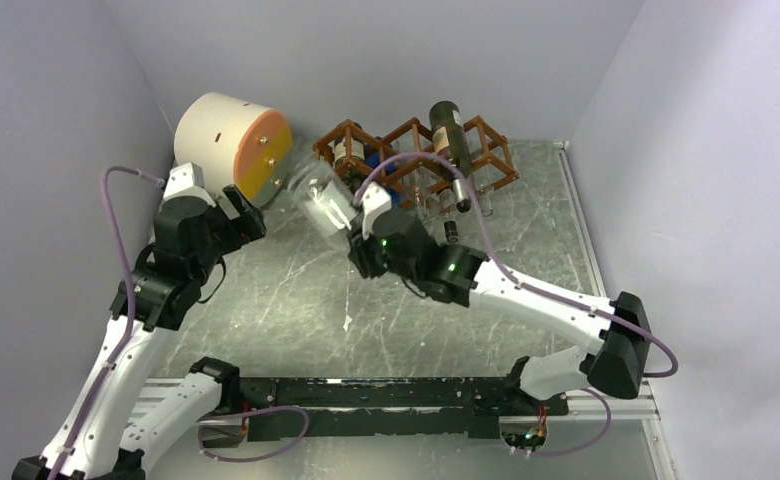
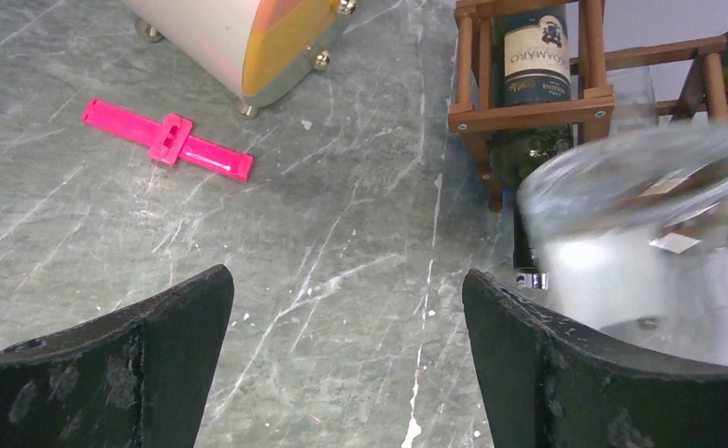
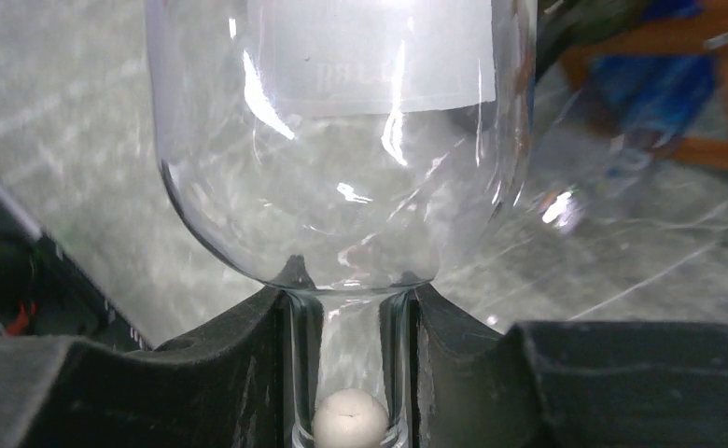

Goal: Put the wine bottle on the wine rack

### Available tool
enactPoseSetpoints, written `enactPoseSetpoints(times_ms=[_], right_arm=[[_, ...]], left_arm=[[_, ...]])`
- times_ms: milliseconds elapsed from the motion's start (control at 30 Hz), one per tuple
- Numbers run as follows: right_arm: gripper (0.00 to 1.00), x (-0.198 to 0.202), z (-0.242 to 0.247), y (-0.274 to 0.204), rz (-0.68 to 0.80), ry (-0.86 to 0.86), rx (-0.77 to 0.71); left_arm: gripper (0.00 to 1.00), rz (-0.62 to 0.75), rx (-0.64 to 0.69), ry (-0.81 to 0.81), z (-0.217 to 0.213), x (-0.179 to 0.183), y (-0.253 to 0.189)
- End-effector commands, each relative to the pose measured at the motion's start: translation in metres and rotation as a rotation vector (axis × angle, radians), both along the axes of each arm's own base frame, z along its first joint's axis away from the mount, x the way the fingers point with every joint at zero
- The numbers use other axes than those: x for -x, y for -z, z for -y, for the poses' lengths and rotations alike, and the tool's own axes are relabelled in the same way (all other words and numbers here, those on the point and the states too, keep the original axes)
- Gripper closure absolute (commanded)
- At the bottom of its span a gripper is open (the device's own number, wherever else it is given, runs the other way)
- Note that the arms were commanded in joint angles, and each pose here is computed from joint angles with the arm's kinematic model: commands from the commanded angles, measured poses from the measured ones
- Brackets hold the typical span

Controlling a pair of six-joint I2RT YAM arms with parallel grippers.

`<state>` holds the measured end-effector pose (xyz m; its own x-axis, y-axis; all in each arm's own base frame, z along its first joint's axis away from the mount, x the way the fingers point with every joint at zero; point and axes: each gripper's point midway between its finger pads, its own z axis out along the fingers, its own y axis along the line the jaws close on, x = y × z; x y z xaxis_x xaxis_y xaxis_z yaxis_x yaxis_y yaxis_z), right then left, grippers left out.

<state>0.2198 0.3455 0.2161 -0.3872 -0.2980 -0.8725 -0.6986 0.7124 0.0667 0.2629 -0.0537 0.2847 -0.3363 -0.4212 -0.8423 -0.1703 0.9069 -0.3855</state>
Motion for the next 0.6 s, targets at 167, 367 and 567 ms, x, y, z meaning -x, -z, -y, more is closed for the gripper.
enactPoseSetpoints(times_ms=[167,367,567], right_arm=[[1.00,-0.116,0.064,-0.157,0.150,0.467,-0.423],[1.00,-0.160,0.084,-0.151,0.085,0.596,-0.390],[1.00,-0.187,0.072,-0.142,0.055,0.600,-0.364]], left_arm=[[0.00,-0.021,0.030,0.138,0.029,-0.010,0.008],[0.00,-0.064,0.084,0.226,0.050,-0.010,0.022],[0.00,-0.120,0.098,0.344,0.069,-0.005,0.036]])
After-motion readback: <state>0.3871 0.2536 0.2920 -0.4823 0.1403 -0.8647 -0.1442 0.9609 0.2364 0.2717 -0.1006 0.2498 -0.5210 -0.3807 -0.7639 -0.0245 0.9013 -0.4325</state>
